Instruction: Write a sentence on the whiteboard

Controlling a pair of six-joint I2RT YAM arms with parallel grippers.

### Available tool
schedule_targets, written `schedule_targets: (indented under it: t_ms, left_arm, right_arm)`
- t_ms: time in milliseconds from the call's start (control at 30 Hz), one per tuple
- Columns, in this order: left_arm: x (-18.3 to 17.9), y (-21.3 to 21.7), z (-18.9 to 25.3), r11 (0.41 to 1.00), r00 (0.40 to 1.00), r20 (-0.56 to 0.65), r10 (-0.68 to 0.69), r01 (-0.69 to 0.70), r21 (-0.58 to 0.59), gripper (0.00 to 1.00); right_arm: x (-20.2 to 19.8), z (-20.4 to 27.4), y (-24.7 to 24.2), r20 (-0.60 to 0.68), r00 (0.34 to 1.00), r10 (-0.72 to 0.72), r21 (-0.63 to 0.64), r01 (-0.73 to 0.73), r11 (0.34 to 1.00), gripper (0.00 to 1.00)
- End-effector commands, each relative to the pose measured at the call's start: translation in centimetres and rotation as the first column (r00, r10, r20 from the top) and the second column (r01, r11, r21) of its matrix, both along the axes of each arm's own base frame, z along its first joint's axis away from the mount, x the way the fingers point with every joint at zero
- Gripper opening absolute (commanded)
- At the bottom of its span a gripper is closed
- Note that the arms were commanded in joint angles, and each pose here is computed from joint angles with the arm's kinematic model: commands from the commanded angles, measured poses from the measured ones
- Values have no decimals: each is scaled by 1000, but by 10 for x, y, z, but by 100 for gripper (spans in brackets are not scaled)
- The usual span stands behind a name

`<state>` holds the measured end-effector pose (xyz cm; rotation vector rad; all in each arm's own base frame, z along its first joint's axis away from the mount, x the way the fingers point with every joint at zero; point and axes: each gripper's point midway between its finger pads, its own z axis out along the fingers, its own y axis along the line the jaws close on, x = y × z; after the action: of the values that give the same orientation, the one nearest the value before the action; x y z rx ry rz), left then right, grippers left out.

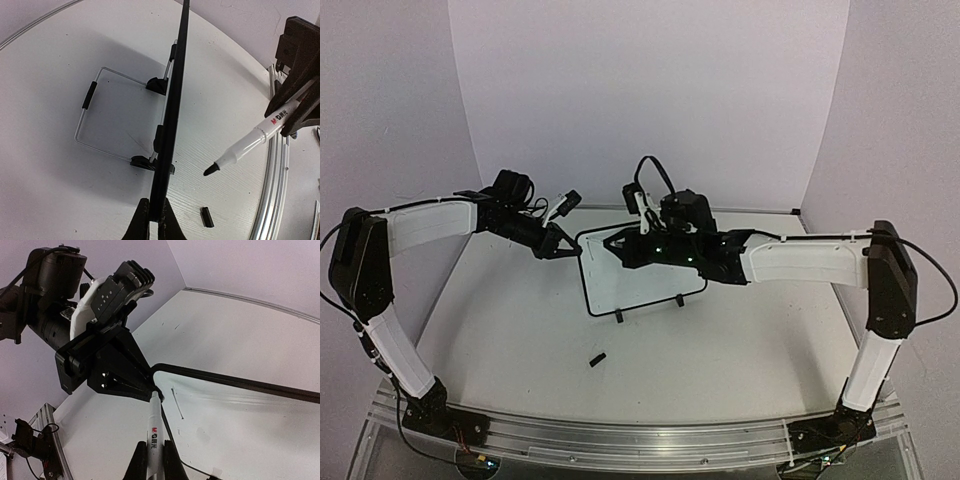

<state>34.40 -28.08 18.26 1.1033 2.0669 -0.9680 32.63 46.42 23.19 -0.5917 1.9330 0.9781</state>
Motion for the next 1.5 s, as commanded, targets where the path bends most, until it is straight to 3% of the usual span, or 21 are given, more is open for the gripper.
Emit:
schedule_targets:
  t_ms: [0,900,1167,1467]
  left_arm:
    - [-12,0,-11,998,999,-30,-11,13,61,0]
    - [-12,0,-12,997,1000,-26,-11,12,72,0]
    - [-13,0,-12,997,1000,-23,-11,12,73,0]
    - [-13,0,-12,997,1000,-22,-12,13,76,0]
  right_arm:
    - [12,11,9,43,999,-12,23,11,1000,0]
    - [32,-7,-24,26,984,-174,-27,175,984,0]
    - [29,-13,-29,19,984,-177,-39,178,983,0]
    - [23,-18,-7,-6,997,-73,-32,73,997,0]
